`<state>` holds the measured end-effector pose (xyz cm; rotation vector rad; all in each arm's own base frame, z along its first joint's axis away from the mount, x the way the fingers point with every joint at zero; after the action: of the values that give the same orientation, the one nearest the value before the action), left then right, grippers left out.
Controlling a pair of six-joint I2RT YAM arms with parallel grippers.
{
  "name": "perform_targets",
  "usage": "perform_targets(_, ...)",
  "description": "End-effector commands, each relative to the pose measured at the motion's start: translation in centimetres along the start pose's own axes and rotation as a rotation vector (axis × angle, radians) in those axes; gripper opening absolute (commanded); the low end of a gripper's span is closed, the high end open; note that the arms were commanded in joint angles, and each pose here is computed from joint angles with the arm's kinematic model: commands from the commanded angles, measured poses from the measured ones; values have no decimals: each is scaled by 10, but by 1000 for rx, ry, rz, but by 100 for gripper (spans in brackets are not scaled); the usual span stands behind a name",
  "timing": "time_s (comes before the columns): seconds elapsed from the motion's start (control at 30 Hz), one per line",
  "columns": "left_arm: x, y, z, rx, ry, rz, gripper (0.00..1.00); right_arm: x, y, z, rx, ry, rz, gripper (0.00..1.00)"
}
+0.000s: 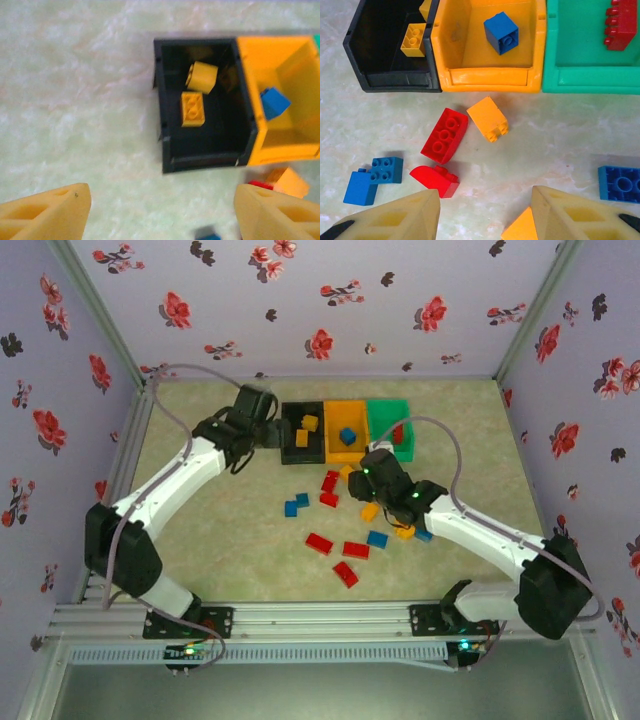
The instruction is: Sort the legos into containers by color
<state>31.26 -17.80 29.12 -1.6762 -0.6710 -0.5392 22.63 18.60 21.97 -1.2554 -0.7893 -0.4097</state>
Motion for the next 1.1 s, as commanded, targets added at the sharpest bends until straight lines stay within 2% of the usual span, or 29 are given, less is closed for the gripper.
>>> perform_targets(0.0, -12, -18, 12, 20, -26, -15, 76, -1, 8, 10, 37, 3, -2, 52)
perform_targets(0.27, -23, -35, 32, 84, -3, -17, 77, -7, 42, 57, 131, -1, 71, 52)
perform_targets(0.5, -28, -37, 36, 95, 4, -2, 77, -12, 71, 107, 146, -77, 150, 57)
perform_targets(0.7, -33, -43, 41, 92, -6, -9, 77, -18, 95, 125, 85, -132, 238, 58)
perform_targets(0.97, -33, -45, 44, 95, -7, -12, 77, -24, 110, 128, 9, -173, 281, 58)
perform_targets(1.07, -32, -45, 43, 97, -4, -12, 77, -24, 117, 133, 22, -184, 293, 58)
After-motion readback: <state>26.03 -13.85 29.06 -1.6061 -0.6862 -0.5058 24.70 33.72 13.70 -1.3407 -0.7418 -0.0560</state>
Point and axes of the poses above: each hand's point on the last joint's axis, 136 mm out from that joint toward the fingers, its own y axis out along the fingers, its own z axis along the line the jaws close on, x = y × z, the point moved 10 cm from there along -y, back along the fingers, and after that the axes turned 9 degrees about -y, right-handed, at the moved point
